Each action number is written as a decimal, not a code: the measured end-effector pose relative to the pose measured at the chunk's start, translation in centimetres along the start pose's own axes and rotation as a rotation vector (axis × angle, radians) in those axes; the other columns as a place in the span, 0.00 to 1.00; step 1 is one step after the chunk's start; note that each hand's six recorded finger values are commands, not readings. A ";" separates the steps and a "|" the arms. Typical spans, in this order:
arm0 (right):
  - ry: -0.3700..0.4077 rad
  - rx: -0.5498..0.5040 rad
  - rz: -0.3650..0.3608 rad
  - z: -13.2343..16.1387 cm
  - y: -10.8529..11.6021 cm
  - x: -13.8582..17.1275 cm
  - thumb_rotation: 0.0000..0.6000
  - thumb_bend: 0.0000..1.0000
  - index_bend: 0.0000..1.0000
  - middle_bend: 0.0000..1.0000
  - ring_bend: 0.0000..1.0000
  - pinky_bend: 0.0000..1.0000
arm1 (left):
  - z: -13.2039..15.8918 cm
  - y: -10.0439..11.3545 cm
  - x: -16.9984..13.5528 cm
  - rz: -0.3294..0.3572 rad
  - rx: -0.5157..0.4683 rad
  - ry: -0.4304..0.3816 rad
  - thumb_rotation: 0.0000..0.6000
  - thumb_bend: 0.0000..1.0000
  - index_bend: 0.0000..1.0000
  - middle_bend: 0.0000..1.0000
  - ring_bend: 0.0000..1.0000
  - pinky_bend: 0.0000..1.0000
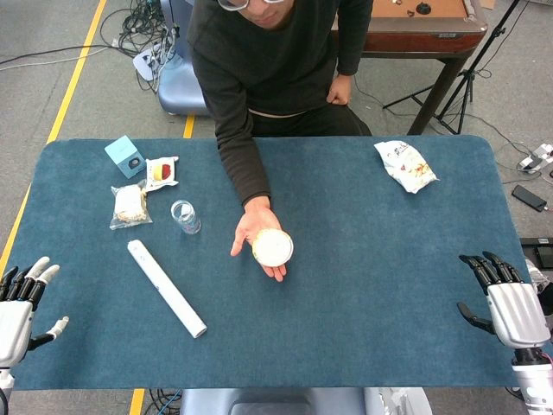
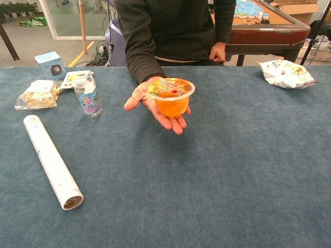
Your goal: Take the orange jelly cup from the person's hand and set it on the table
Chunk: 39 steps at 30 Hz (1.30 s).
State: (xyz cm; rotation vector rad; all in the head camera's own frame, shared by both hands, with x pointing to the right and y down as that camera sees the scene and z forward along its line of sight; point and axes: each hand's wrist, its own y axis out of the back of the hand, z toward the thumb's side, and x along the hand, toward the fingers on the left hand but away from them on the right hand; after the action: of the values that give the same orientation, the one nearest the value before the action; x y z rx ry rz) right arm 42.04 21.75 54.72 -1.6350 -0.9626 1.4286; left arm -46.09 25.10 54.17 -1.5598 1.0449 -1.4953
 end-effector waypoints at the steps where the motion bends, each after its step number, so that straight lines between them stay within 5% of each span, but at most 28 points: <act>1: 0.000 -0.001 0.001 0.0 0.0 0.0 1.00 0.21 0.18 0.23 0.12 0.24 | 0.0 0.0 0.0 -0.001 0.000 0.000 1.00 0.21 0.14 0.07 0.09 0.02; 22: 0.073 0.000 0.027 1.8 0.1 -0.5 1.00 0.21 0.18 0.23 0.12 0.24 | 0.4 -0.5 -0.2 -0.023 0.001 -0.015 1.00 0.21 0.14 0.07 0.09 0.02; 31: 0.198 0.016 0.066 5.4 0.7 -3.0 1.00 0.21 0.18 0.19 0.12 0.24 | 0.7 -0.9 -0.4 -0.039 0.001 -0.030 1.00 0.21 0.14 0.07 0.09 0.02; 39: 0.390 0.040 0.158 11.9 0.6 -7.3 1.00 0.21 0.18 0.16 0.11 0.24 | 0.8 -0.8 -0.7 -0.036 0.005 -0.034 1.00 0.21 0.14 0.07 0.09 0.02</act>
State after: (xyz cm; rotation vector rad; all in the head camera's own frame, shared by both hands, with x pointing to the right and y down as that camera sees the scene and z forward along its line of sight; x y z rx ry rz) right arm 29.60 15.63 56.12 -1.9012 -0.5899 1.1564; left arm -45.26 26.06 54.50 -1.6035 0.9979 -1.4888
